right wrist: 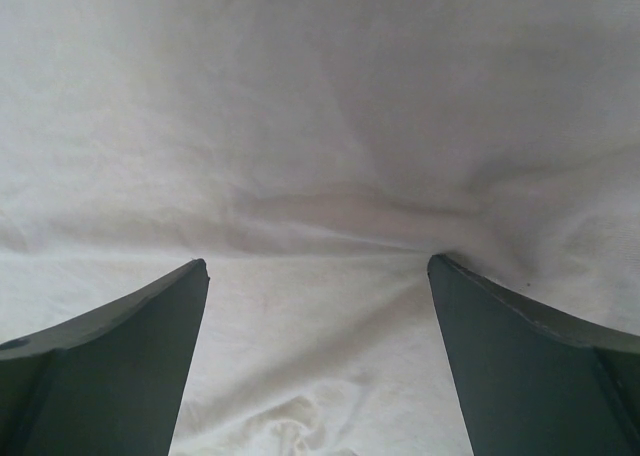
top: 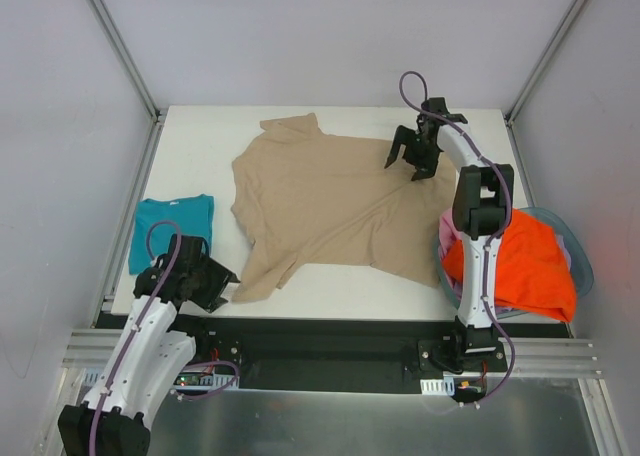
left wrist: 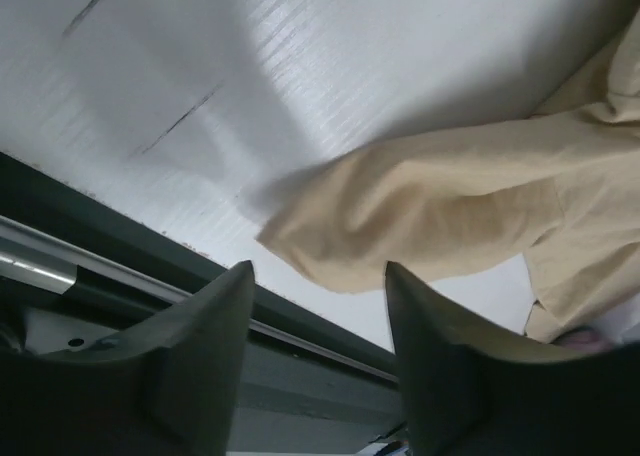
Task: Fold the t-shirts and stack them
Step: Flatten out the tshirt
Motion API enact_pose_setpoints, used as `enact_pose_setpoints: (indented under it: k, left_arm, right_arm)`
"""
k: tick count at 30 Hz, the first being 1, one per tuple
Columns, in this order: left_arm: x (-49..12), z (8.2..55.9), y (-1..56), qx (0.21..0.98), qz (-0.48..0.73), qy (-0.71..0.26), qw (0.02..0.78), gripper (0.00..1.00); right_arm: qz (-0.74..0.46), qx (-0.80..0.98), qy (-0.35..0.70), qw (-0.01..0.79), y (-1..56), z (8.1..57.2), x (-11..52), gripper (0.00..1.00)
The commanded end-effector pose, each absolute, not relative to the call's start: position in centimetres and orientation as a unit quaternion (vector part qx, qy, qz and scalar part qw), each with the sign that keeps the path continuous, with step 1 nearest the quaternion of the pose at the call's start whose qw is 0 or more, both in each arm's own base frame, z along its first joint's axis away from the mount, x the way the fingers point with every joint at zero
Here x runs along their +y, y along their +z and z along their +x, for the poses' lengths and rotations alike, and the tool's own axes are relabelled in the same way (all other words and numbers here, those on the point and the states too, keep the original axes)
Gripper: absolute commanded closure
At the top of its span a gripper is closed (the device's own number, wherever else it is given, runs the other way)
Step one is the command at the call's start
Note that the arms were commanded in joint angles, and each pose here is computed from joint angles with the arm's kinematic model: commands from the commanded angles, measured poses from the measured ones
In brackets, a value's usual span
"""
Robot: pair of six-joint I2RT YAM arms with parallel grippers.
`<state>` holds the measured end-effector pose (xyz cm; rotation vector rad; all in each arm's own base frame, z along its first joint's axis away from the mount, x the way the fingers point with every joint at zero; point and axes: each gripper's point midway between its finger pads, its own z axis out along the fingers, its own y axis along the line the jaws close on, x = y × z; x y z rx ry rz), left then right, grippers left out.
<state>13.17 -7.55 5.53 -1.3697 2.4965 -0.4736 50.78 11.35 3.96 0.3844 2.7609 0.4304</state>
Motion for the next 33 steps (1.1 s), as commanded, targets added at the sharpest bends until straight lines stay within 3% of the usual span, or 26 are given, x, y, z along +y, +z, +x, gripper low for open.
enact_pose_setpoints:
  k: [1, 2, 4, 9, 12, 21, 33]
  left_arm:
    - [-7.3, 13.7, 8.5, 0.863, -0.447, -0.171, 0.161, 0.34]
    - [-7.1, 14.3, 9.1, 0.865, -0.442, -0.167, 0.170, 0.14]
    - [-6.6, 16.4, 11.9, 0.867, -0.415, -0.170, 0.217, 0.02]
    - [-8.5, 23.3, 16.1, 0.874, -0.345, -0.218, 0.265, 0.01]
    - [-9.7, 26.8, 15.9, 0.885, -0.318, -0.227, 0.251, 0.01]
    - [-13.4, 35.4, 10.9, 0.918, -0.259, -0.243, 0.177, 0.01]
    - [-9.4, 41.7, 3.2, 0.938, -0.261, -0.180, 0.143, 0.01]
  right_arm:
    - [0.034, 0.963, 0.184, 0.192, 9.0, 49.5, 13.6, 0.03]
    - [0.013, 0.962, 0.182, 0.202, 10.0, 49.3, 13.7, 0.03]
    - [-0.011, 0.964, 0.174, 0.201, 10.6, 48.2, 14.0, 0.03]
    - [-0.018, 0.961, 0.163, 0.221, 13.4, 46.2, 13.5, 0.03]
    - [-0.021, 0.964, 0.152, 0.216, 13.8, 44.0, 13.1, 0.03]
    - [-0.005, 0.977, 0.122, 0.172, 11.1, 36.9, 12.5, 0.03]
    - [-0.021, 0.986, 0.121, 0.113, 6.7, 36.8, 13.5, 0.03]
